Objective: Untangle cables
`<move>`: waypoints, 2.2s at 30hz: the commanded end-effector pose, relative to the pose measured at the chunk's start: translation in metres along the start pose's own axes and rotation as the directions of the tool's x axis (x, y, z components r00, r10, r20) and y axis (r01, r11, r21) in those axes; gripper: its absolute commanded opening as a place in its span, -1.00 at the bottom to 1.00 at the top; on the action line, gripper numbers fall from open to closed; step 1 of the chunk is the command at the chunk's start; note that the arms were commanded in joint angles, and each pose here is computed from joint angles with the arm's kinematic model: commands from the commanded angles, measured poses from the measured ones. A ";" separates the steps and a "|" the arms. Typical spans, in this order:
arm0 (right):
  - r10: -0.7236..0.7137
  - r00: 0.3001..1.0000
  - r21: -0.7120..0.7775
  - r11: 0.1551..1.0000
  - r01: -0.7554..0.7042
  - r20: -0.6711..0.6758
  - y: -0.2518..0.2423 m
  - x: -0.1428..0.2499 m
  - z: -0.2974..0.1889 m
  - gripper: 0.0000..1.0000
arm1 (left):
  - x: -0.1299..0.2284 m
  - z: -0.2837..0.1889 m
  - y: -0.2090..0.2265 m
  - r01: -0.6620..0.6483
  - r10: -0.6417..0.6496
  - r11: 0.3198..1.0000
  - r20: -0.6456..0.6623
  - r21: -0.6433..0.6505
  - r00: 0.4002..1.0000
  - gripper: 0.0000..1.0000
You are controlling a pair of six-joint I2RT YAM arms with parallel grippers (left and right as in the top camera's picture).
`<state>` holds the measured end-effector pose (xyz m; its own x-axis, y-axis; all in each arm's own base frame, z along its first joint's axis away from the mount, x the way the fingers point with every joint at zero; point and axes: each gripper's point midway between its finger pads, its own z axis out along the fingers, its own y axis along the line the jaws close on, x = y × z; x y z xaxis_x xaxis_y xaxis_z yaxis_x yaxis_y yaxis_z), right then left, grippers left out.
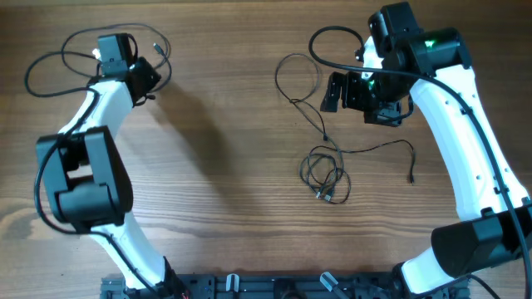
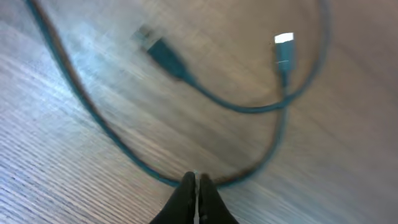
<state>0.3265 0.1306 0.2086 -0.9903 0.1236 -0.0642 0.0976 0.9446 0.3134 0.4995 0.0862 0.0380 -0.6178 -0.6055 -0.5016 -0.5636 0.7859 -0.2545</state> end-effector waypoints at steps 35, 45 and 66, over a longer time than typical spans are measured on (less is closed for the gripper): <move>-0.013 1.000 0.042 0.999 0.013 -0.014 -0.009 0.008 -0.004 0.99 | 0.007 -0.222 -0.134 -0.030 0.082 0.798 -0.060 0.603 0.995 0.99; 0.073 0.990 0.214 0.972 -0.098 0.121 -0.069 -0.017 -0.026 1.00 | 0.185 -0.214 -0.129 -0.189 0.353 0.907 -0.432 0.377 0.830 1.00; -0.320 0.942 -0.082 0.941 0.328 0.099 0.016 -0.063 0.054 0.93 | 0.190 -0.216 -0.131 -0.199 0.364 0.903 -0.434 0.381 0.824 1.00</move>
<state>0.3921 0.1420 0.1981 -0.9424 -0.1103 -0.3159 -0.2216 0.9132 0.3422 0.3392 -0.1592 0.1596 -0.9520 -0.2615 -0.1590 -0.1640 0.8746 -0.4563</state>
